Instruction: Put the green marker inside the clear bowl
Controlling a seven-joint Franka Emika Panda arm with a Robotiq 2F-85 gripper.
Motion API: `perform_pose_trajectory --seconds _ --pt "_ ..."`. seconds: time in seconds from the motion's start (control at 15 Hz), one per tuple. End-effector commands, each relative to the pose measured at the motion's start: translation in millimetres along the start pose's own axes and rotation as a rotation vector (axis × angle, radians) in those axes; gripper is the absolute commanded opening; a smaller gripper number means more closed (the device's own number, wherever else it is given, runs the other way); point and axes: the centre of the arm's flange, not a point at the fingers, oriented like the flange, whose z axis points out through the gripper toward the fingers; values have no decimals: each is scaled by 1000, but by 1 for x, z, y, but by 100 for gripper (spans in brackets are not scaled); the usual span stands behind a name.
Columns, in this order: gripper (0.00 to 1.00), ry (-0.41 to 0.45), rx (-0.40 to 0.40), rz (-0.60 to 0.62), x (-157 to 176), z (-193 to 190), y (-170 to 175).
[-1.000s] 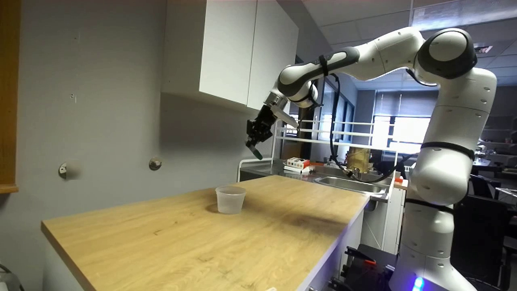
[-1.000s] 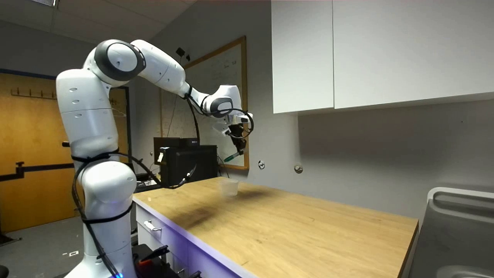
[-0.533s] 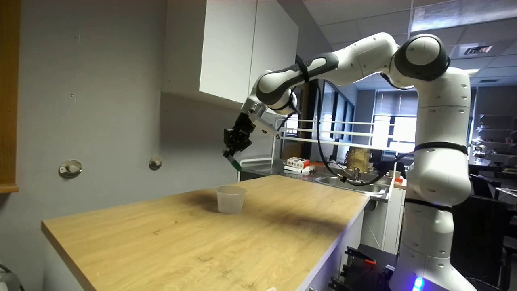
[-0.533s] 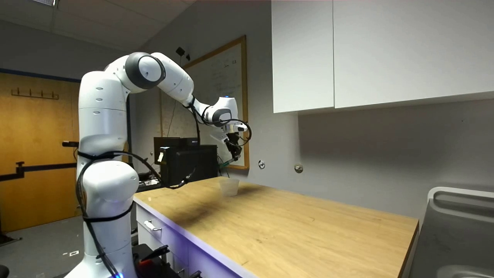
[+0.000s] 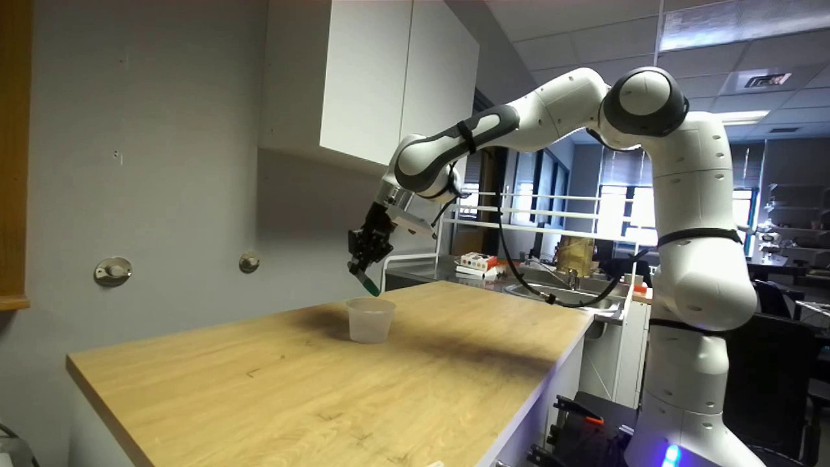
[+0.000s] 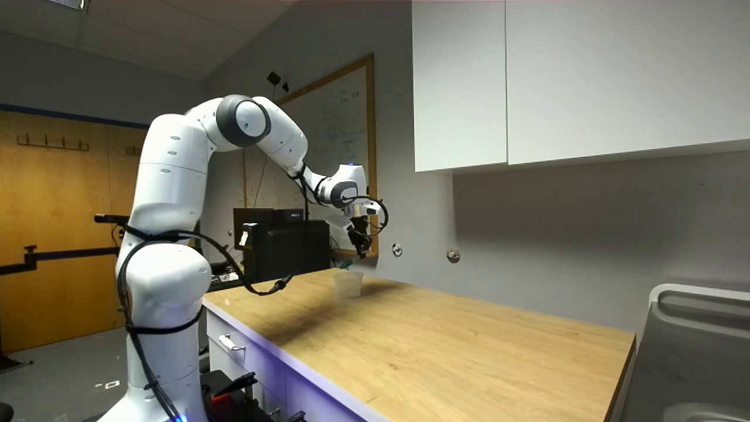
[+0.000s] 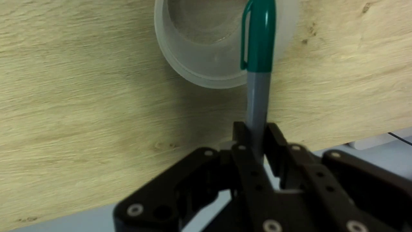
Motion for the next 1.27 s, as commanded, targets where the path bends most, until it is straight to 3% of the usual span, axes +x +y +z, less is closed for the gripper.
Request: perform_pose_trajectory --seconds 0.0,0.33,0.4,0.47,0.93,1.0,1.2 --pt "11 1 -23 18 8 15 2" --pt "11 -10 -51 19 3 31 11" --pt "23 -12 -58 19 2 33 12" --pt "43 -15 -63 18 1 35 13" --pt "94 -28 -103 -33 -12 30 6" --pt "100 -32 -104 -45 -13 27 4" --pt "100 -63 -101 -53 -16 15 0"
